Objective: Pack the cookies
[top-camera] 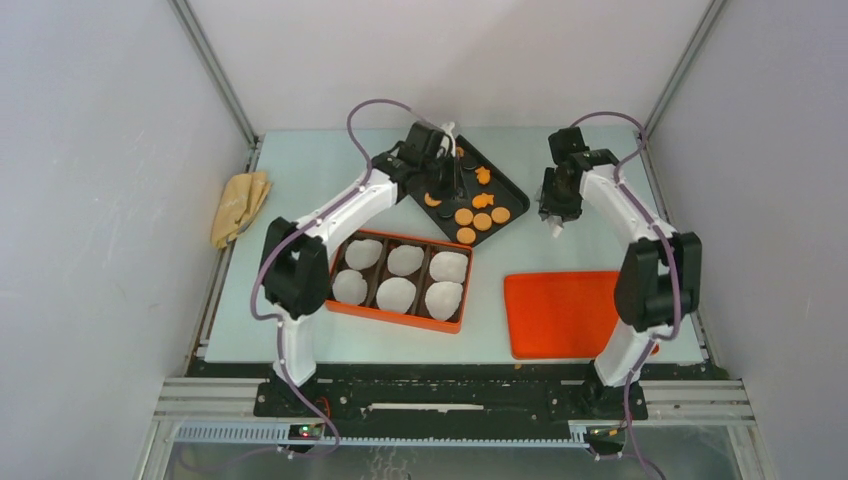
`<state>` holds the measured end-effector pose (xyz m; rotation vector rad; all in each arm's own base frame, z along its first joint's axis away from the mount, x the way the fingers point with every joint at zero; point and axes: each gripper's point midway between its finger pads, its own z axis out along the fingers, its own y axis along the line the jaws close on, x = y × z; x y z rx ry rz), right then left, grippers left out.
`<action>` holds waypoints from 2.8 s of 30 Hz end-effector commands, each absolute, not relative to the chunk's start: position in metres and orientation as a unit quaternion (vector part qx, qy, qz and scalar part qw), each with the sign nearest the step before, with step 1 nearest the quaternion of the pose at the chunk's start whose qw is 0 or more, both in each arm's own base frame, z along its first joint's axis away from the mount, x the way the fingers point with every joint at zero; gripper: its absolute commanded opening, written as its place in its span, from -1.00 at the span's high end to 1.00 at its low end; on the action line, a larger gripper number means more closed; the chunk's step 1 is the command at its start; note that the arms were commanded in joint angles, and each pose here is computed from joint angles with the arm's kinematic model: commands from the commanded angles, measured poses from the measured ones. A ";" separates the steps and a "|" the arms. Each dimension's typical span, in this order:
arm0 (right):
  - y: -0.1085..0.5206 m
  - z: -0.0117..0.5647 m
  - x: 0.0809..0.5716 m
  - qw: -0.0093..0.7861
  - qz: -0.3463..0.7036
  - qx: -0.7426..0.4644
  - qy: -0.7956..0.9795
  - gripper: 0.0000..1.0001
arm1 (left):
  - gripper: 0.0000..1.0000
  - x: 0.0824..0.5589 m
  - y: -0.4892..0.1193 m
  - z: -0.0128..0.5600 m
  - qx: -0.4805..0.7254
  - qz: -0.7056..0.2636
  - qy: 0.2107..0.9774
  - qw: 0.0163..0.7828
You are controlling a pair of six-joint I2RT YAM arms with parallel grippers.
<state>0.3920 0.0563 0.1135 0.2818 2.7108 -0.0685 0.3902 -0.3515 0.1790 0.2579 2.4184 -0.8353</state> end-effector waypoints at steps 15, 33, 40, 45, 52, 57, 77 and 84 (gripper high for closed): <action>0.123 0.201 0.351 0.331 0.025 -0.061 0.941 0.07 | 1.00 0.443 -0.353 0.221 0.074 -0.355 0.862 0.355; 0.167 0.161 0.398 0.343 0.004 -0.096 0.935 0.05 | 0.87 0.382 -0.234 0.217 -0.019 -0.200 0.877 0.437; 0.175 0.157 0.426 0.350 -0.011 -0.090 0.932 0.04 | 0.77 0.379 -0.230 0.220 -0.015 -0.198 0.873 0.445; 0.180 0.148 0.442 0.351 -0.016 -0.083 0.932 0.04 | 0.78 0.378 -0.231 0.216 -0.014 -0.197 0.876 0.440; 0.185 0.129 0.463 0.335 -0.014 -0.076 0.939 0.04 | 0.81 0.378 -0.233 0.209 -0.011 -0.199 0.879 0.433; 0.191 0.123 0.472 0.327 0.000 -0.071 0.942 0.04 | 0.85 0.378 -0.234 0.204 -0.008 -0.196 0.882 0.428; 0.188 0.119 0.496 0.314 -0.032 -0.048 0.948 0.20 | 0.92 0.380 -0.242 0.195 0.004 -0.208 0.886 0.414; 0.177 0.119 0.490 0.307 -0.067 -0.054 0.948 0.36 | 0.96 0.378 -0.252 0.185 0.009 -0.229 0.890 0.394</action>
